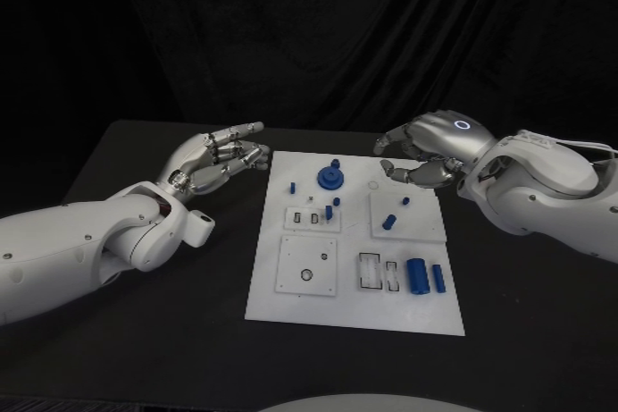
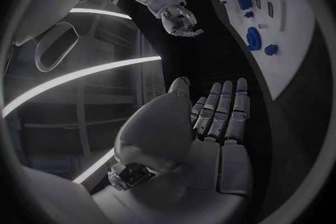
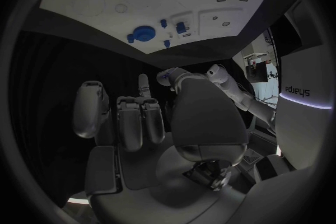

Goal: Assemble the parts on the task board

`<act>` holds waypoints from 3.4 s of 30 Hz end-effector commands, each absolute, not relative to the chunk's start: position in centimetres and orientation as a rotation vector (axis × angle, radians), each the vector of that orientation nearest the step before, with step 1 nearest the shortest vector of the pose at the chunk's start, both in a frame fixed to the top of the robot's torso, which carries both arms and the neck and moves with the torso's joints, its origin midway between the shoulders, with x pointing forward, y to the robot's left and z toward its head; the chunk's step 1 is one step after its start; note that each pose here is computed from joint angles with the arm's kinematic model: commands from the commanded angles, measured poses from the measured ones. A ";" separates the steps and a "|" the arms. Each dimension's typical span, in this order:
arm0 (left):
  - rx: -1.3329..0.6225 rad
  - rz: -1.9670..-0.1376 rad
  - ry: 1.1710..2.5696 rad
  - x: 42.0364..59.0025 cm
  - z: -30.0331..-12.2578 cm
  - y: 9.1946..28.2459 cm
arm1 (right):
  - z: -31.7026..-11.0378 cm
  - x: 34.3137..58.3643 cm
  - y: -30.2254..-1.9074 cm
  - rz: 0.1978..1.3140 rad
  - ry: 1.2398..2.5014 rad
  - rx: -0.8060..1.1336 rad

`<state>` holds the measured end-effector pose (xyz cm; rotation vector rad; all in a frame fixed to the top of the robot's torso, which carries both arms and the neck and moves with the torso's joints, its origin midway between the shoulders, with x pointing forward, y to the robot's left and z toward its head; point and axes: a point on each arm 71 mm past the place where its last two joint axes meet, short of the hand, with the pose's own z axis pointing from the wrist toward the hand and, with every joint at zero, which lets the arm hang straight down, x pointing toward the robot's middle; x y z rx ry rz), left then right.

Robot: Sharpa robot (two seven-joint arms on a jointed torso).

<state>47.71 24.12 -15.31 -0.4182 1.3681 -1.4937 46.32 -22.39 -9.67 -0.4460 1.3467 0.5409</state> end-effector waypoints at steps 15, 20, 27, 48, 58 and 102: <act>0.047 -1.290 1.452 51.6 -12.8 19.2 | -10.2 47.8 -28.3 0.394 1.347 -0.281; 0.076 -1.291 1.473 53.1 -13.0 19.2 | -10.7 48.1 -28.1 0.389 1.360 -0.278; 0.083 -1.171 1.596 53.5 -14.0 17.8 | -11.0 48.3 -28.1 0.382 1.369 -0.276; 0.141 -0.671 1.925 52.3 -16.6 12.1 | -11.4 48.5 -28.8 0.351 1.385 -0.255; 0.168 -0.561 1.999 51.9 -17.2 11.4 | -11.5 48.7 -29.2 0.327 1.403 -0.243; 0.204 -0.420 2.087 51.6 -19.0 10.3 | -11.8 49.1 -28.9 0.316 1.431 -0.248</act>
